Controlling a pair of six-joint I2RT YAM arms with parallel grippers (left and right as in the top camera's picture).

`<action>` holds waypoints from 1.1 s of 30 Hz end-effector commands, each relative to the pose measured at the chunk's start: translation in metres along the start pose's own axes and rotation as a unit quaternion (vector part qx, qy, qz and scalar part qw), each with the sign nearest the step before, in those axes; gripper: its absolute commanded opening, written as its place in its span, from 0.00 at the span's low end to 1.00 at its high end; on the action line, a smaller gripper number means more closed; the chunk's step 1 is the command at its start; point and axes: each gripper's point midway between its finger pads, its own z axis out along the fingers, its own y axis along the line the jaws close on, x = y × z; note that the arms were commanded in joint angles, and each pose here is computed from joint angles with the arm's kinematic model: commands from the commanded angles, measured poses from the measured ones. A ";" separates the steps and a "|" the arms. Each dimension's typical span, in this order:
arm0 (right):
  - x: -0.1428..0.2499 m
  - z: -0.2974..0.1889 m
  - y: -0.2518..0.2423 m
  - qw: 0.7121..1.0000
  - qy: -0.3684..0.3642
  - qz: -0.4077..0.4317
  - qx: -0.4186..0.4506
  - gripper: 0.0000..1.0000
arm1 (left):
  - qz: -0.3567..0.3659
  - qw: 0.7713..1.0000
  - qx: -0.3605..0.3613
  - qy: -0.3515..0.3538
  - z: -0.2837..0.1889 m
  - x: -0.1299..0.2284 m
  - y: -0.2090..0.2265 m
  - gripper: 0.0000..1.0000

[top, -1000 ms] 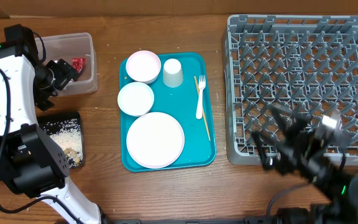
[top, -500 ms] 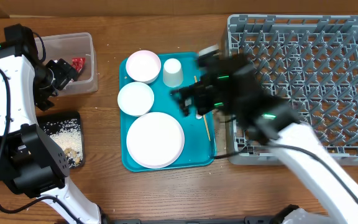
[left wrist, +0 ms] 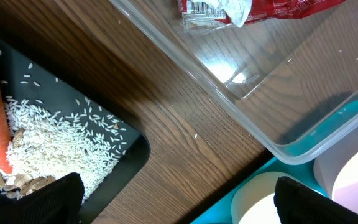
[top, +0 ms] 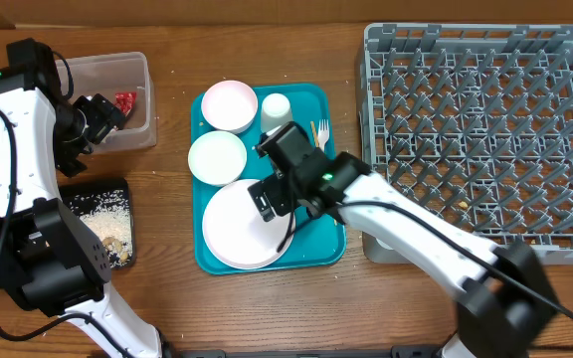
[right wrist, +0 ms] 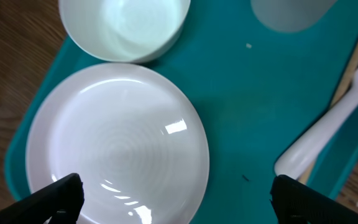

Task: Sort waste into correct bins and load items into the dishwasher rack
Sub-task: 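Reach the right gripper to the white plate and grasp its rim, then lift the plate and stand it upright in the grey dish rack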

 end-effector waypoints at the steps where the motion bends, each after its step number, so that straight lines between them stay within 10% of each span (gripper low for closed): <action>1: 0.011 0.027 -0.001 0.999 0.035 0.034 0.005 0.95 | -0.009 1.000 0.005 -0.001 -0.003 0.001 -0.002 1.00; 15: 0.050 0.078 -0.015 0.989 0.110 0.092 0.036 0.59 | -0.009 1.000 0.005 -0.001 -0.003 0.001 -0.002 1.00; 26: 0.061 0.078 -0.021 0.984 0.138 0.098 0.051 0.04 | -0.009 1.000 0.005 -0.001 -0.003 0.001 -0.002 1.00; 33: 0.057 0.040 -0.053 0.972 0.173 0.099 0.128 0.04 | -0.009 1.000 0.005 -0.001 -0.003 0.001 -0.002 1.00</action>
